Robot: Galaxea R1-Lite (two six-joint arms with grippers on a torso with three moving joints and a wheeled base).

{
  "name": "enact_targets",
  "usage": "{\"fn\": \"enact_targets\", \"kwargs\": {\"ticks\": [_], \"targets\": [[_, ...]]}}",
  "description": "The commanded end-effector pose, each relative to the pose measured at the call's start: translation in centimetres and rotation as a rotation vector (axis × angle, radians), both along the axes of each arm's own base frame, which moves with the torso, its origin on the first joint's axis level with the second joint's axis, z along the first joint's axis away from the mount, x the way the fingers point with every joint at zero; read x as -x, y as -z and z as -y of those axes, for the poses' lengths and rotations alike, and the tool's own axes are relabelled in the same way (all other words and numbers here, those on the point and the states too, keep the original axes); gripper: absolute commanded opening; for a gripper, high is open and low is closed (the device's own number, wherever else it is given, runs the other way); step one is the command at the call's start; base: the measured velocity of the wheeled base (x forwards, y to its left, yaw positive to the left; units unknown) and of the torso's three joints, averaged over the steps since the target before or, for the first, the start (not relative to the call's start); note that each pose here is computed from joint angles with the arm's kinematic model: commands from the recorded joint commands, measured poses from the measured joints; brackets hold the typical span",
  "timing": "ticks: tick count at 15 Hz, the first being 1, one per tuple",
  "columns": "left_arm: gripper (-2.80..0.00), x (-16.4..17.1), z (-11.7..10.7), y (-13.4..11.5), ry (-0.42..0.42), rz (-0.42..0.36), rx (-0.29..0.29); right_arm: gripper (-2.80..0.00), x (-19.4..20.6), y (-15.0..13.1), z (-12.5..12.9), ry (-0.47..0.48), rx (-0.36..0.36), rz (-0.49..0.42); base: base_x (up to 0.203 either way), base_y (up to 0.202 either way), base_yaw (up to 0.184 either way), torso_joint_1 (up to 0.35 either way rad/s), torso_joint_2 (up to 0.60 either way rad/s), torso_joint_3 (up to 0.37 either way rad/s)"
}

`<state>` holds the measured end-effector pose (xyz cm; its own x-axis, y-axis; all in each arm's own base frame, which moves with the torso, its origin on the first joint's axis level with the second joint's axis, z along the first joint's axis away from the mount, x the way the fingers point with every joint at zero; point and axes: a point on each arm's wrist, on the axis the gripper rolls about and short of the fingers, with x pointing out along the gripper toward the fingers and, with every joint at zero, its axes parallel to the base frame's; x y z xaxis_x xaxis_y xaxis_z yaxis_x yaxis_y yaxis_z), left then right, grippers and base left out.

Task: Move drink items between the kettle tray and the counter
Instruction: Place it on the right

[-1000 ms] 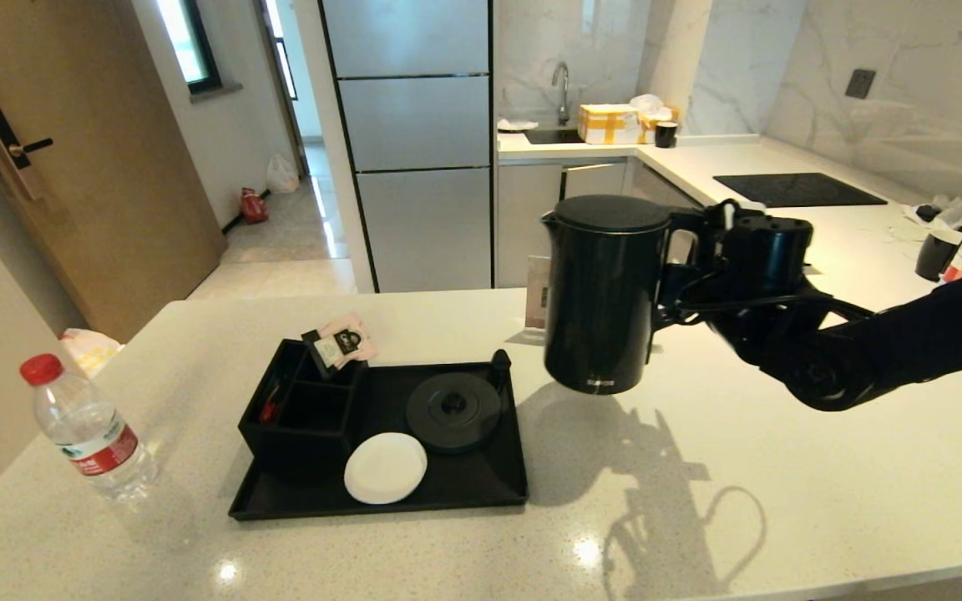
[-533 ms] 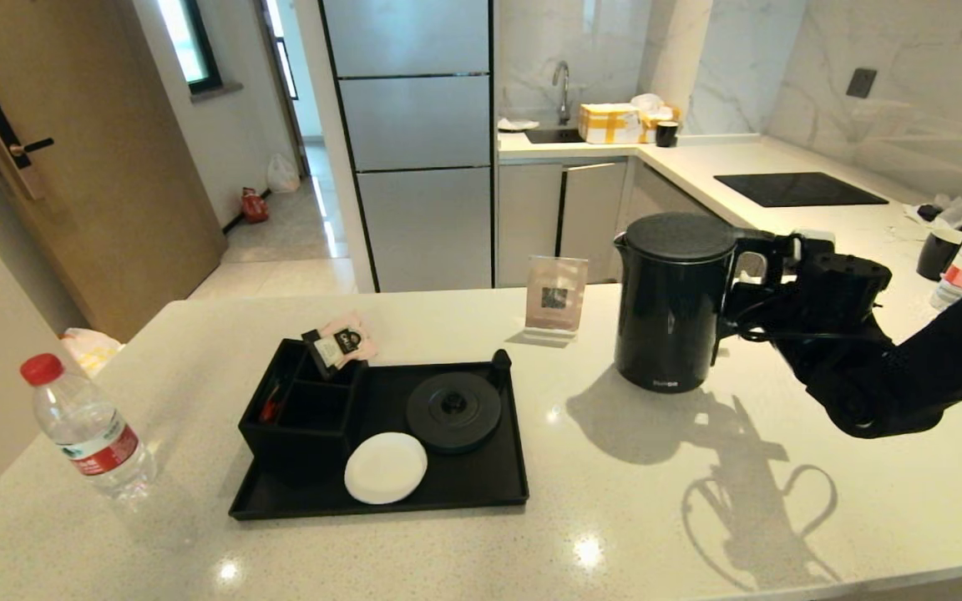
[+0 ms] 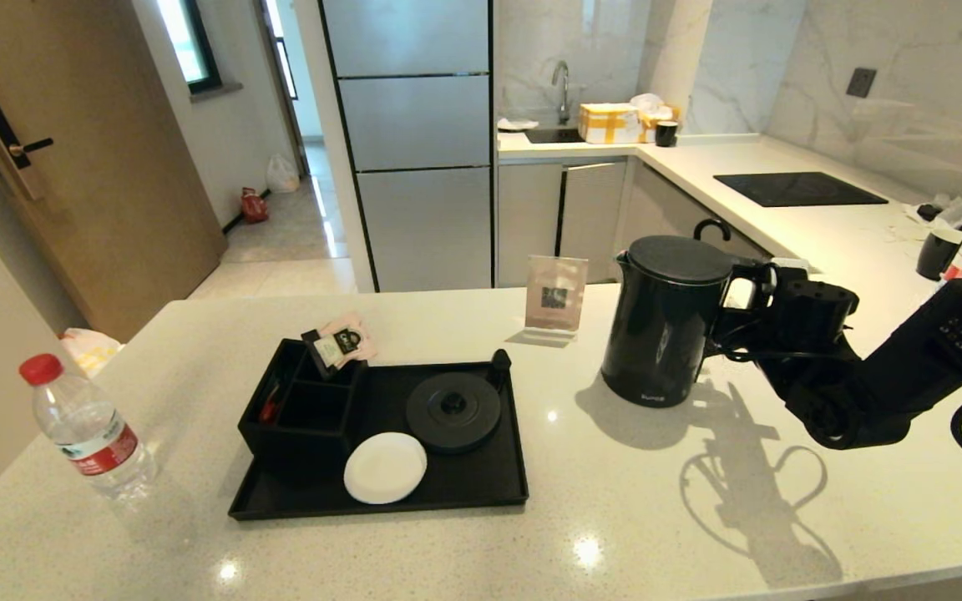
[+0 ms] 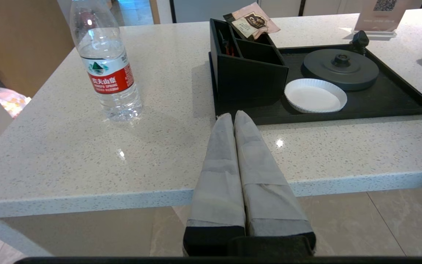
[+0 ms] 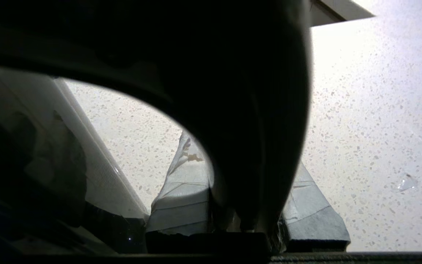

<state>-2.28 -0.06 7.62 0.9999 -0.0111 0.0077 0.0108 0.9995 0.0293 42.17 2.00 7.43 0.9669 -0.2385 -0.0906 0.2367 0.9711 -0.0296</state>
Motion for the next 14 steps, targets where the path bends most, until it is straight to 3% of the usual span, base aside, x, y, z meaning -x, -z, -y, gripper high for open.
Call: {"fn": "enact_targets", "kwargs": {"ticks": [1, 8, 14], "targets": [[-2.80, 0.0, 0.0, 0.0, 0.000, 0.000, 0.000, 0.00, -0.2, 0.7, 0.0, 0.004, 0.011, -0.016, 0.000, 0.000, 0.000, 0.000, 0.00, 0.000], [-2.80, 0.0, 0.0, 0.0, 0.000, 0.000, 0.000, 0.00, -0.1, -0.1, 2.2, 0.021, 0.007, -0.019, 0.000, 0.000, 0.000, 0.000, 0.00, 0.000], [-2.80, 0.0, 0.0, 0.0, 0.000, 0.000, 0.000, 0.00, 1.8, -1.3, 2.6, -0.001, -0.006, -0.035, 0.000, 0.000, 0.000, 0.000, 0.00, 0.000]]}}
